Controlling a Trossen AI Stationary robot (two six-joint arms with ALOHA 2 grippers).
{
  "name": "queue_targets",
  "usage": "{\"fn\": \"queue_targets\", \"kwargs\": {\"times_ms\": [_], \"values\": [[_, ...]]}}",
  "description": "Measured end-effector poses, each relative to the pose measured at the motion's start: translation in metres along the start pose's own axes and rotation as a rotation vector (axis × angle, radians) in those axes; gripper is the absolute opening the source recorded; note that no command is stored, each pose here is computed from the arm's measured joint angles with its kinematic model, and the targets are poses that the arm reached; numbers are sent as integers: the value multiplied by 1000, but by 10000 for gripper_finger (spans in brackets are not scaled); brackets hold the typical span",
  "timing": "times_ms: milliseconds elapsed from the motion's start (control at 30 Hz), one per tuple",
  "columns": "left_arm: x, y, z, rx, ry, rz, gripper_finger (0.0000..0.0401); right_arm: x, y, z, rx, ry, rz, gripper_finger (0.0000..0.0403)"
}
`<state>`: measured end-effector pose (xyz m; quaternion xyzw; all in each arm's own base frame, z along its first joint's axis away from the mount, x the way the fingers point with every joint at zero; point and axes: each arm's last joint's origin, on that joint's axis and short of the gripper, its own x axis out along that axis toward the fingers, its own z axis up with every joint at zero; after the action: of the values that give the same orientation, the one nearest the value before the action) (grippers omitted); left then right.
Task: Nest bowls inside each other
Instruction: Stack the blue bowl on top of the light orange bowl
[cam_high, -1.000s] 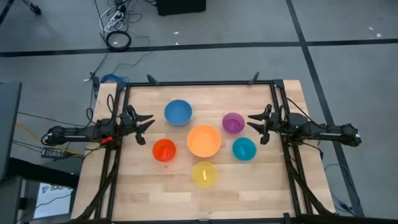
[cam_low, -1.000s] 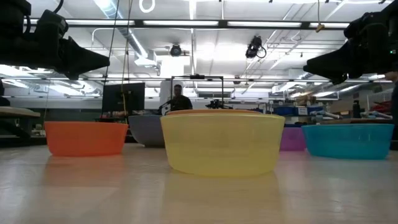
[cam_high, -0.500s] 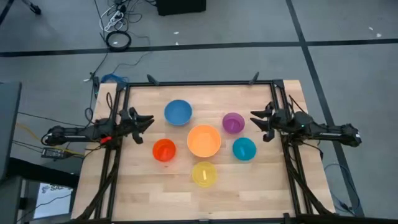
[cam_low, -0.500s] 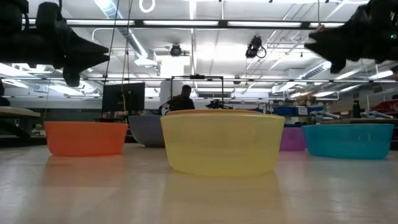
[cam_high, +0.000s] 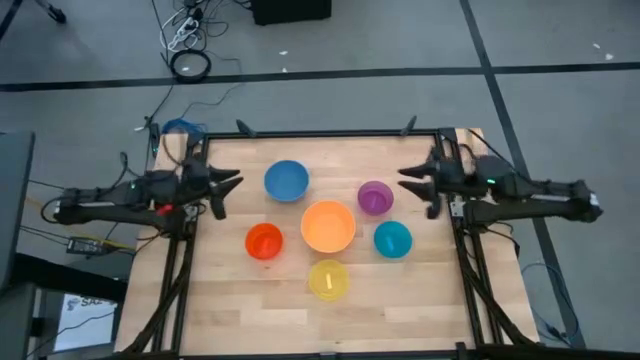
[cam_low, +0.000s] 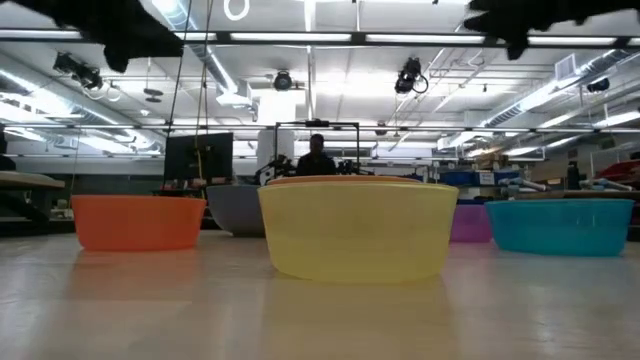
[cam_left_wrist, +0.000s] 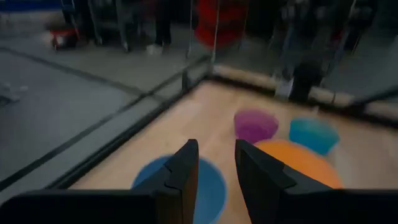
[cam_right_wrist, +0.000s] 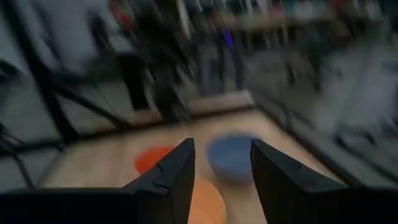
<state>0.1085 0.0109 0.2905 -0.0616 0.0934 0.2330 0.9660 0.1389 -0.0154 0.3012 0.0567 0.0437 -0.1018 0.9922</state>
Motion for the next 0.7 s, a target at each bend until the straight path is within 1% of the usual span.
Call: {"fn": "queue_targets", "kwargs": {"times_ms": [67,133,233,333,400,533,700], "values": [[8,-7,14,1,0,0,115,24,2,12,12,86,-49,146],[15,-13,26,-34,-42,-8,115,49,4,22,32,153,-72,146],[27,-22,44,-135,-150,-35,115,82,5,34,72,228,-73,146],[36,-29,52,-170,-229,-59,115,110,6,36,34,290,-48,146],[38,-31,55,-166,-251,-68,115,124,7,40,-19,300,-10,146],[42,-33,53,-100,-237,-59,115,146,12,43,-135,285,84,146],[45,-33,50,-115,-215,-58,115,163,20,48,-144,168,159,146]]}}
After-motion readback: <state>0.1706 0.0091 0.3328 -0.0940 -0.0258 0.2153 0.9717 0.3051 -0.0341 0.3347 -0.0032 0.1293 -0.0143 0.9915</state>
